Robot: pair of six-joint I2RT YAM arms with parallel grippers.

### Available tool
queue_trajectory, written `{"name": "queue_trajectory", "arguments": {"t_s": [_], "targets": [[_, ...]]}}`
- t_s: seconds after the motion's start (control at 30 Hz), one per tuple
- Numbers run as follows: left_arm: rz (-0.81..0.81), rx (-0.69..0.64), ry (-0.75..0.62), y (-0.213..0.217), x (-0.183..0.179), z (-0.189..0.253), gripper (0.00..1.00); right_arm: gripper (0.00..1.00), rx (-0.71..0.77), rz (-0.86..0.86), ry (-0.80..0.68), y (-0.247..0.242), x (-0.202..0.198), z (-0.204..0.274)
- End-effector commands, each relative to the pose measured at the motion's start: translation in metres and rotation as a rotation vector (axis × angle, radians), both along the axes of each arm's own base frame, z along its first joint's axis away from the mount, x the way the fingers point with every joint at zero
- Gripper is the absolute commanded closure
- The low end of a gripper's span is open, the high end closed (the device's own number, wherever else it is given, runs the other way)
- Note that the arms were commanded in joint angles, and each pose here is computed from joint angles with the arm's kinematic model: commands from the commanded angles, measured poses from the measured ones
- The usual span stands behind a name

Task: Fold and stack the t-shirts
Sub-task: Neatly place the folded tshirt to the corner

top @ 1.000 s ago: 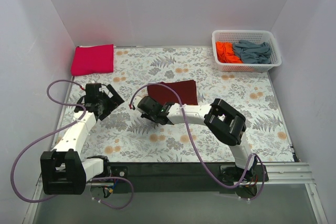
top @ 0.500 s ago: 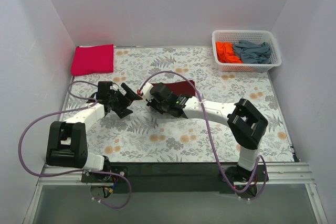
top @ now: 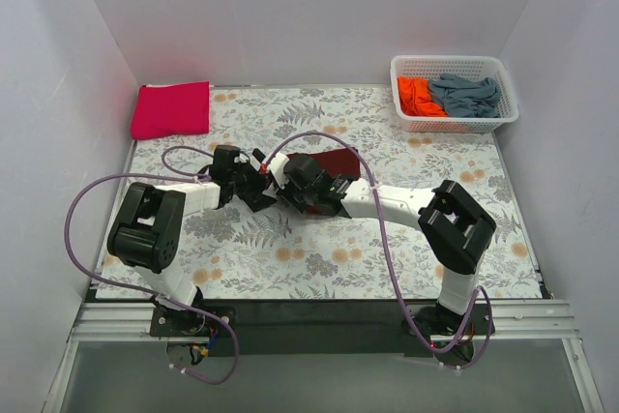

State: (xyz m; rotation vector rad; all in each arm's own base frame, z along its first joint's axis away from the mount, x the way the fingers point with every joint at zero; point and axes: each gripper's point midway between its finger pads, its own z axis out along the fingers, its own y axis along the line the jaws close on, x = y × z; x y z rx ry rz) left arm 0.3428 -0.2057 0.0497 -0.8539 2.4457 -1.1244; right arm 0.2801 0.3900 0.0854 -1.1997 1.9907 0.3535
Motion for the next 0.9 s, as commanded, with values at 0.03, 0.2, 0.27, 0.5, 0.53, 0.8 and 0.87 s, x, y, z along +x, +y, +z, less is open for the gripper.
{"name": "queue_trajectory", "arguments": {"t_s": [0.03,0.2,0.27,0.5,0.53,0.8,0.87], "targets": [[0.044,0.012,-0.017,-0.006,0.011,-0.006,0.02,0.99,0.097,-0.006,-0.025,0.008,0.005,0.025],[0.037,0.037,-0.011,-0.009,0.010,-0.020,0.67,0.99,0.097,-0.010,-0.015,0.006,0.004,0.023],[0.022,0.045,-0.022,-0.009,0.012,-0.021,0.85,0.99,0.096,-0.010,-0.008,0.005,0.004,0.021],[-0.042,0.210,-0.114,0.004,0.039,-0.022,1.00,0.73,0.116,-0.017,-0.002,0.004,0.000,0.026],[-0.051,0.244,-0.118,0.009,0.044,-0.024,1.00,0.65,0.119,-0.023,-0.006,-0.001,-0.001,0.030],[-0.104,0.602,-0.205,0.093,0.114,-0.012,1.00,0.29,0.145,-0.073,0.050,-0.049,-0.022,0.034],[-0.084,0.703,-0.253,0.115,0.150,0.005,1.00,0.21,0.163,-0.071,0.072,-0.059,-0.033,0.039]]}}
